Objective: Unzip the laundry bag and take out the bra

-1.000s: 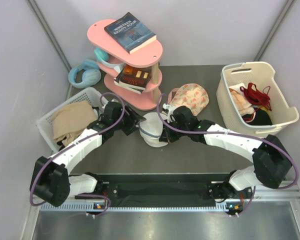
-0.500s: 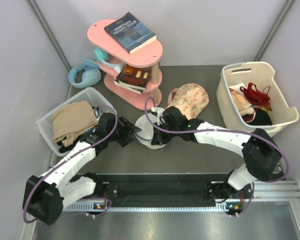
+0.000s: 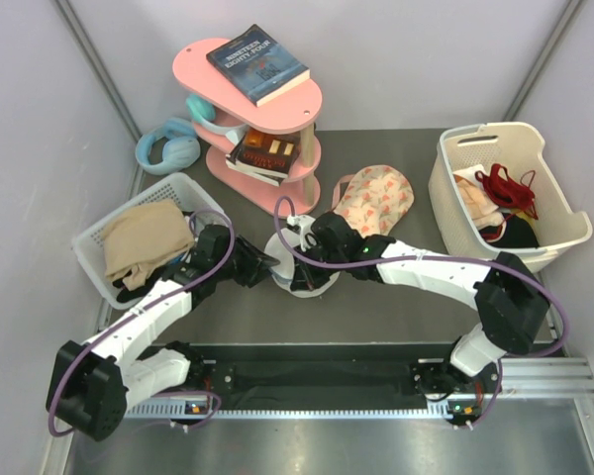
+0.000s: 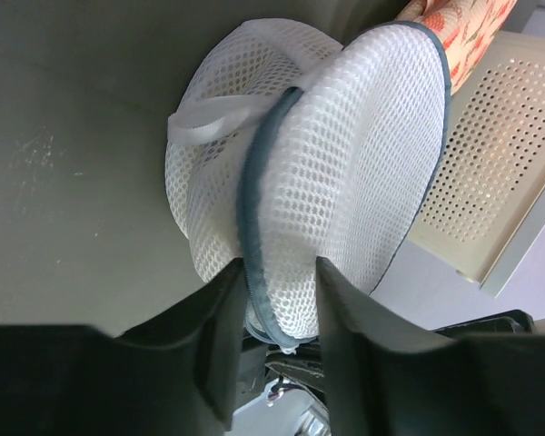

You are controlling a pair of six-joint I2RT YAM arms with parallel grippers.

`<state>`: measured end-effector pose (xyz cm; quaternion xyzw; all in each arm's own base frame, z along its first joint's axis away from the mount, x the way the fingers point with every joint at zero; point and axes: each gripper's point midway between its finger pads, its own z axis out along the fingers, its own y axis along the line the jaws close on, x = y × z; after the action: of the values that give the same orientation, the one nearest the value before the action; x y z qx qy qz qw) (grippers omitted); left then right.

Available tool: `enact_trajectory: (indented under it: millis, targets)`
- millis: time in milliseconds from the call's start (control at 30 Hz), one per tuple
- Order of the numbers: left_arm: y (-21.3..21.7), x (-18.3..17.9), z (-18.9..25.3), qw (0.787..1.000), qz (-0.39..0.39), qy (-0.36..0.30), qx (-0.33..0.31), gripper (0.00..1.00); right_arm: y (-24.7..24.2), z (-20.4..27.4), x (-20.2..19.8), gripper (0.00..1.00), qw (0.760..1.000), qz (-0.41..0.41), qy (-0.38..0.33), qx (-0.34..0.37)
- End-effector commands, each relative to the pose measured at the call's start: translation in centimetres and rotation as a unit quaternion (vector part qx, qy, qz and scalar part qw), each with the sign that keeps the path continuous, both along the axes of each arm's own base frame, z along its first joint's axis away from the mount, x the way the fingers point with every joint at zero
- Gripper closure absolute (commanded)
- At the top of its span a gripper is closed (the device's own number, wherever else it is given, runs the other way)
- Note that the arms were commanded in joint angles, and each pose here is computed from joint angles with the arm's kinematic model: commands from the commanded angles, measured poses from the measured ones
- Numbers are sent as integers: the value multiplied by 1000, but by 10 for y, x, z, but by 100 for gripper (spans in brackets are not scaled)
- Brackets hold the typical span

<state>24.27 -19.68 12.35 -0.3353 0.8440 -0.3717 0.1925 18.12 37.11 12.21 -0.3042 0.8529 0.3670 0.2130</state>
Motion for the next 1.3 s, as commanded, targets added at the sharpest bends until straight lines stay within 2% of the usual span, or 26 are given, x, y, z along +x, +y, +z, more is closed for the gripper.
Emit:
enact_trajectory:
  millis: [0, 33, 167, 600, 1000, 1267]
  targets:
    - [-8, 4, 7, 999, -2, -20, -25, 65, 15, 20, 1, 100, 999, 15, -21, 25]
    - [-8, 3, 5, 999, -1, -17, -27, 74, 15, 20, 1, 100, 999, 13, -21, 25]
    - [-9, 3, 4, 999, -1, -19, -30, 100, 13, 18, 2, 100, 1000, 8, -22, 21]
    - [-6, 3, 5, 999, -4, -24, -21, 100, -2, 7, 6, 100, 1000, -14, -14, 1]
    - [-2, 2, 7, 999, -3, -31, -8, 100, -54, 1, 40, 100, 995, -104, 0, 14]
    - [-8, 10, 15, 999, -23, -42, -5, 100, -65, 6, 48, 100, 994, -111, -9, 14]
